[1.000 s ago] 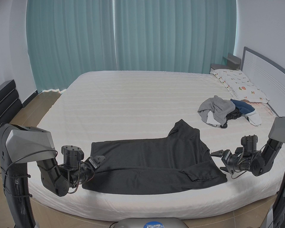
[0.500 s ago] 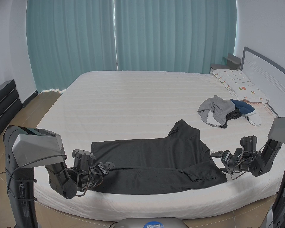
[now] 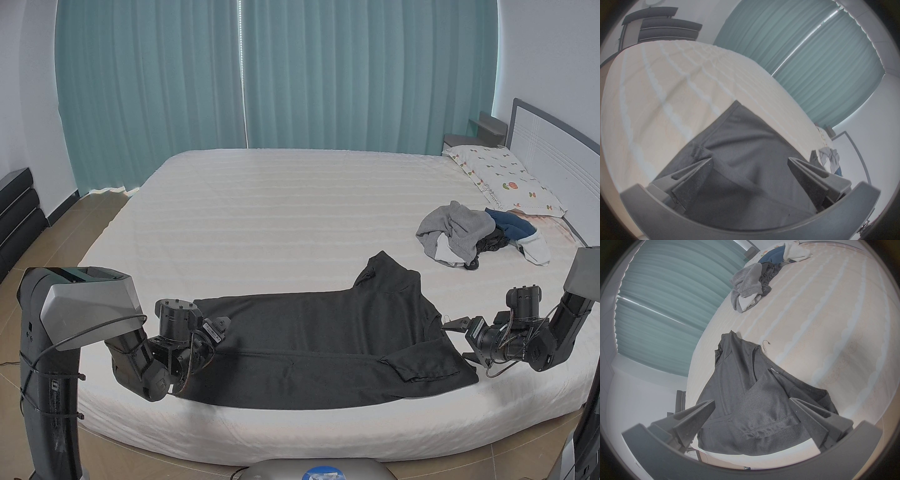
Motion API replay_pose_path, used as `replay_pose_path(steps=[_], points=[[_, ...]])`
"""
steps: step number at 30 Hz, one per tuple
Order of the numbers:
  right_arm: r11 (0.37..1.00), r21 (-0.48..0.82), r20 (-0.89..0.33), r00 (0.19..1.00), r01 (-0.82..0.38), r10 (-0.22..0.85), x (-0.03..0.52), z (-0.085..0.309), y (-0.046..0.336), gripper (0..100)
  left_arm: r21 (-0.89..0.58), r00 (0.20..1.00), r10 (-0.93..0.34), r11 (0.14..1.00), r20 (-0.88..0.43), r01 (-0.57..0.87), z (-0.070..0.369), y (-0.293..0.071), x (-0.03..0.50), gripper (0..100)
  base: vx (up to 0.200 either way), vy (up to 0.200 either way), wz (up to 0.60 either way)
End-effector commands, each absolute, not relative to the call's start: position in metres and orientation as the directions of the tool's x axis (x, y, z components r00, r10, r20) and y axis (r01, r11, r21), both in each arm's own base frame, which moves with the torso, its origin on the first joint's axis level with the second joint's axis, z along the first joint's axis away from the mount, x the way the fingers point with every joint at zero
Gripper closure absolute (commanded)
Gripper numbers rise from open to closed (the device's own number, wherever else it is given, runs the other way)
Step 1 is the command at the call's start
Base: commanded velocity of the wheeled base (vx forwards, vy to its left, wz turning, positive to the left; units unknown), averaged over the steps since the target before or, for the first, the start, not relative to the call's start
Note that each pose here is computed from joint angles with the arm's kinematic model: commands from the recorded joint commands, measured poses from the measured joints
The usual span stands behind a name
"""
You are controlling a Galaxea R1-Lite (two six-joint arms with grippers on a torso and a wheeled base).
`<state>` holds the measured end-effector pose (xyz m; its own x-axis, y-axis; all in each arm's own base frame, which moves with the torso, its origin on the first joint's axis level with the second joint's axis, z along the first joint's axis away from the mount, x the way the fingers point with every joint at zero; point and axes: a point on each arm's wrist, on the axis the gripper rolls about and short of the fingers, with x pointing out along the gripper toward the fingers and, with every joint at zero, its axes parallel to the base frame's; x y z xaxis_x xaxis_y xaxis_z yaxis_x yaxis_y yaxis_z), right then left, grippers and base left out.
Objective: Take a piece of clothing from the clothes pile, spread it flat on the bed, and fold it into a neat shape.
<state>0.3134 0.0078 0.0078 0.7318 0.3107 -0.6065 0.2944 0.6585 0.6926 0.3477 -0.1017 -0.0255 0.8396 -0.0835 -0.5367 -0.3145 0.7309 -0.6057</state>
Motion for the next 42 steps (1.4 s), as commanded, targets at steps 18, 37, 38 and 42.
replay_pose_path(steps=[18, 37, 38, 42], points=[[0.665, 0.706, -0.557, 0.771, 0.244, 0.308, 0.308, 0.0, 0.011, 0, -0.64, 0.896, -0.008, 0.702, -0.444, -0.311, -0.019, -0.046, 0.363, 0, 0.0, 0.0, 0.0], [0.675, 0.699, -0.555, 0.774, 0.235, 0.305, 0.309, 0.001, 0.011, 0, -0.556, 0.855, -0.111, 0.8, -0.507, -0.226, -0.031, -0.058, 0.347, 0, 0.0, 0.0, 0.0], [0.675, 0.699, -0.555, 0.774, 0.235, 0.305, 0.309, 0.001, 0.011, 0, -0.554, 0.854, -0.113, 0.801, -0.509, -0.225, -0.031, -0.059, 0.347, 0, 0.0, 0.0, 0.0], [0.675, 0.7, -0.554, 0.775, 0.234, 0.305, 0.309, 0.001, 0.011, 0, -0.55, 0.854, -0.105, 0.803, -0.51, -0.23, -0.035, -0.06, 0.35, 100, 0.0, 0.0, 0.0]])
